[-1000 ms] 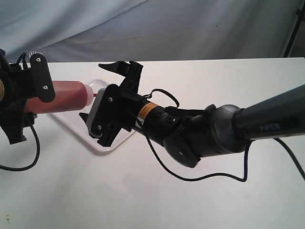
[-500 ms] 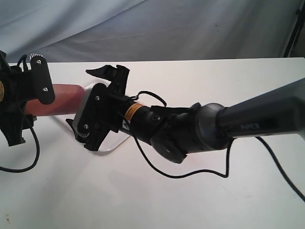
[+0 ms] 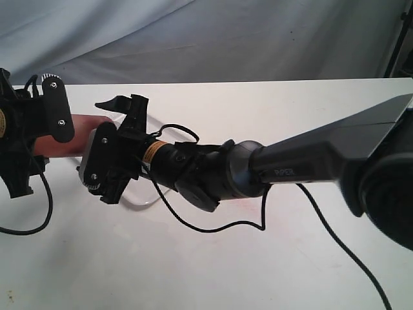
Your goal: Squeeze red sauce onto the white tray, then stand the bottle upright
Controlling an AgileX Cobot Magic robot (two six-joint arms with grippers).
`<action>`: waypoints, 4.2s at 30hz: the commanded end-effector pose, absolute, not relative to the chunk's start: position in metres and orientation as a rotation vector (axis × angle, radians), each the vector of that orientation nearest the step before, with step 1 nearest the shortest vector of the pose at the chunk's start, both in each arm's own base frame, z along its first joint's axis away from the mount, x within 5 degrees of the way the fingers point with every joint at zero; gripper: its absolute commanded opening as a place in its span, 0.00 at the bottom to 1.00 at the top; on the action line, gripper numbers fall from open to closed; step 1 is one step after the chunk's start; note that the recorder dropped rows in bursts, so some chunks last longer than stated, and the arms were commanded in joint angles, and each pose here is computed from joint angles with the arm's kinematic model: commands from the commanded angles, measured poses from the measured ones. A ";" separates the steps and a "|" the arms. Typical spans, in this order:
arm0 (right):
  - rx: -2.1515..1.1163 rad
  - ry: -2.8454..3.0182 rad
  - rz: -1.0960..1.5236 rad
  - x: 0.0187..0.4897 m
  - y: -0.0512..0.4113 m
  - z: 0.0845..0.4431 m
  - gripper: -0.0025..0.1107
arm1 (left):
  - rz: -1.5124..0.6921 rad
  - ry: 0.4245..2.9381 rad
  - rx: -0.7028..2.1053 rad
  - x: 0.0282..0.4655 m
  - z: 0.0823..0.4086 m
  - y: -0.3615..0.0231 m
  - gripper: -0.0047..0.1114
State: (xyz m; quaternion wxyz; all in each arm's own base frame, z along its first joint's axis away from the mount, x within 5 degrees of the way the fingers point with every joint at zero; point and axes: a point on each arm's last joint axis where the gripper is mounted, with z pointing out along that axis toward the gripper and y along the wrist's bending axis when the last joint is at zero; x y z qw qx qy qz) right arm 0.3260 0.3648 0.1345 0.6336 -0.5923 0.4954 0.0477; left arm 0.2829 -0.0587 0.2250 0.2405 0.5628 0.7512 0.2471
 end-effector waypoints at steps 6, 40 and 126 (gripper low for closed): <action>-1.296 1.138 0.148 0.337 0.378 0.135 0.95 | 0.651 1.977 1.509 0.285 0.235 -0.065 0.04; -1.259 1.145 0.111 0.335 0.381 0.123 0.02 | 0.633 1.963 1.511 0.285 0.235 -0.070 0.04; -1.238 1.250 0.114 0.337 0.378 0.118 0.02 | 0.639 1.943 1.530 0.285 0.235 -0.070 0.04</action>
